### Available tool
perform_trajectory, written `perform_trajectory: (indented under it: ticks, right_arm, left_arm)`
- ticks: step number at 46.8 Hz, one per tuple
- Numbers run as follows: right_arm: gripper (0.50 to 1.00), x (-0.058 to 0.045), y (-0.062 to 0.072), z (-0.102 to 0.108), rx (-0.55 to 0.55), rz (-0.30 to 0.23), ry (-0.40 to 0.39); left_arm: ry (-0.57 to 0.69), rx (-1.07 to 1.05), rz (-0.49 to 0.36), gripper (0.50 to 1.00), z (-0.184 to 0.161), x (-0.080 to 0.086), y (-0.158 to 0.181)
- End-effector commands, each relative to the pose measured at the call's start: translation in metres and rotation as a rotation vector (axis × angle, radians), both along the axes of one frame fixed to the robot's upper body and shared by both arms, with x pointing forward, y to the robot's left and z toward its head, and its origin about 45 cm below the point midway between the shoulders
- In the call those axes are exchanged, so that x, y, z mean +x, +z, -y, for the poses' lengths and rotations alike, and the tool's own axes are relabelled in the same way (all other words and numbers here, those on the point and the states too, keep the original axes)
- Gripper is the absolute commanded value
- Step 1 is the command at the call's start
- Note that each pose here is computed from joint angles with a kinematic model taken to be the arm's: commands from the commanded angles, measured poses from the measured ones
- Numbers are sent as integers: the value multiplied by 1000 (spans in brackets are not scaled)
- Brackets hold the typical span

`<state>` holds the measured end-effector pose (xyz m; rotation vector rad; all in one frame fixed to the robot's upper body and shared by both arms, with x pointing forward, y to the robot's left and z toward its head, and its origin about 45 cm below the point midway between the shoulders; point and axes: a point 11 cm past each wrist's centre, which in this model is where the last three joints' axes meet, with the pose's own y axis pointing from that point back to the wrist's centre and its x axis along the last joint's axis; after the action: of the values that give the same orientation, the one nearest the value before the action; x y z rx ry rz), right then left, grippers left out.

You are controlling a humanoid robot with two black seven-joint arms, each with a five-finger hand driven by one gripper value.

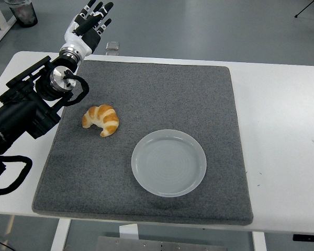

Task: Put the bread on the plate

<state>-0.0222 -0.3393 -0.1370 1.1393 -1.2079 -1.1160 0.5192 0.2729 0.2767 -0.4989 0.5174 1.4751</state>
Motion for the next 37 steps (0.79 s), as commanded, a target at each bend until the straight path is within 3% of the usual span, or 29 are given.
perform_trajectory:
  ticks: [1,6,37]
  right_arm:
    - [952,0,0,0,0,0,0]
    - [952,0,0,0,0,0,0]
    - [952,0,0,0,0,0,0]
  left_arm:
    - [-2,1,5,999,1,0,2]
    - [20,5,35,1000,0,-1,2]
    - [3,123,28,1000,-9,2,4]
